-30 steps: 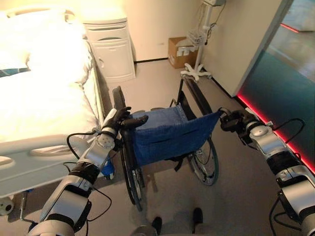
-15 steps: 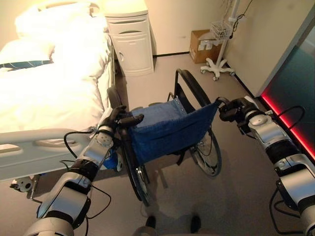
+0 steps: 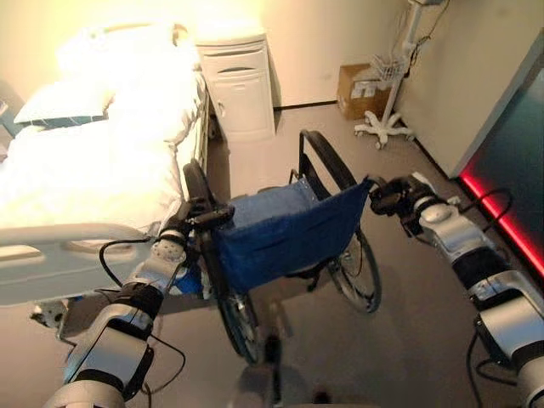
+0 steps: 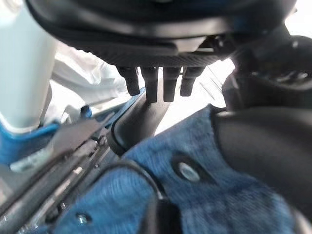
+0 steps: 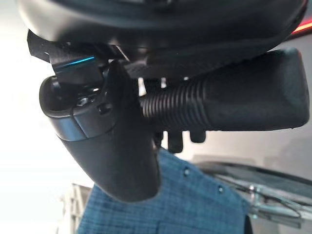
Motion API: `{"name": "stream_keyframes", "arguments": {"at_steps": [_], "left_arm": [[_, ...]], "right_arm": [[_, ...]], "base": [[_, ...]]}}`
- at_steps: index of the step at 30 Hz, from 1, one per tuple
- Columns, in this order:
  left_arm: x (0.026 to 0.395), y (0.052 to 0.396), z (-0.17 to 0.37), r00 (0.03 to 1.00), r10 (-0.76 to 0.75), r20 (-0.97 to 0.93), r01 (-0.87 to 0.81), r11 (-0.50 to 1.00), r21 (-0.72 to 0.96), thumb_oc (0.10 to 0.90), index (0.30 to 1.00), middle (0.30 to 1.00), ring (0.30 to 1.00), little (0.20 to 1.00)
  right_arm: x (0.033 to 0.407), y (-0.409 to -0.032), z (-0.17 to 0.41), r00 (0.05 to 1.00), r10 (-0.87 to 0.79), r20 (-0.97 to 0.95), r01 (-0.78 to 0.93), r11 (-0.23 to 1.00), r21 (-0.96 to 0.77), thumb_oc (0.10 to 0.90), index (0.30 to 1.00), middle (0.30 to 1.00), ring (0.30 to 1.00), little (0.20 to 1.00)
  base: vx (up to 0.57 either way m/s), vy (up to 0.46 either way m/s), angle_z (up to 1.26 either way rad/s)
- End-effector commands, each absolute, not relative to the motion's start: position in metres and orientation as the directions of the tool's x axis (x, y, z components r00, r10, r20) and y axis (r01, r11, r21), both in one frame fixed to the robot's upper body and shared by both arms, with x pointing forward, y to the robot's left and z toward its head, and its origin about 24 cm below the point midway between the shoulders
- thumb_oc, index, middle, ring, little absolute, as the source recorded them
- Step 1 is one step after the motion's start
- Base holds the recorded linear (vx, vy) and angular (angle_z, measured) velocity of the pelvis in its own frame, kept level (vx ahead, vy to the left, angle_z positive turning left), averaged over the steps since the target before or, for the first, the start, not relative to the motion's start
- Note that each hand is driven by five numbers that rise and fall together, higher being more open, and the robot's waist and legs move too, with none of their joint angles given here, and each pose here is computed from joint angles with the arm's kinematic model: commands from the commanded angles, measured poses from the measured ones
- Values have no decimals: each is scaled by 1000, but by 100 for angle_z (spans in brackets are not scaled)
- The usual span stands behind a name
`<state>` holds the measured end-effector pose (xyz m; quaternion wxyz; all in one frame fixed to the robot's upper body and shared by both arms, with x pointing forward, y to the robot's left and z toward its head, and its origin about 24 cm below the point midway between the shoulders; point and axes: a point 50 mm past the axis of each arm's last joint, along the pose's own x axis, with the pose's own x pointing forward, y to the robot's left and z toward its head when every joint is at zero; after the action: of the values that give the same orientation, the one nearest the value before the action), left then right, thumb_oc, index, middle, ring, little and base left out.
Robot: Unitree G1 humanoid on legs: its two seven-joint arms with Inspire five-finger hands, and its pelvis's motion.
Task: Push the wheelchair next to the bed
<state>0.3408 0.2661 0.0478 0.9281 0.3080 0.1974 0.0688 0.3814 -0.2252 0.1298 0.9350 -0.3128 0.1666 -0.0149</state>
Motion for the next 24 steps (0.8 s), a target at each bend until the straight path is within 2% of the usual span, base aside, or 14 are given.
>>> {"name": "stream_keyframes", "arguments": {"at_steps": [1,14,20,24], "left_arm": [[323,241,7,870,168,-464,148,808,570,400,300,300,300,300],[323,228,-2,870,168,-464,155,800,580,400,300,300,300,300],[318,229,-9,860,157,-485,181,795,579,400,300,300,300,300],[320,228,-5,869,141,-475,193,786,587,400,300,300,300,300]], "right_arm": [[369,-199,74,894,-26,-447,-162,912,-376,400,300,300,300,300],[370,-186,67,905,-18,-424,-153,919,-365,400,300,300,300,300],[360,-194,55,894,-33,-446,-128,937,-326,400,300,300,300,300],[356,-196,56,892,-44,-449,-115,940,-320,400,300,300,300,300]], "base": [[336,136,-67],[237,138,-10],[306,114,30],[288,-111,55]]}}
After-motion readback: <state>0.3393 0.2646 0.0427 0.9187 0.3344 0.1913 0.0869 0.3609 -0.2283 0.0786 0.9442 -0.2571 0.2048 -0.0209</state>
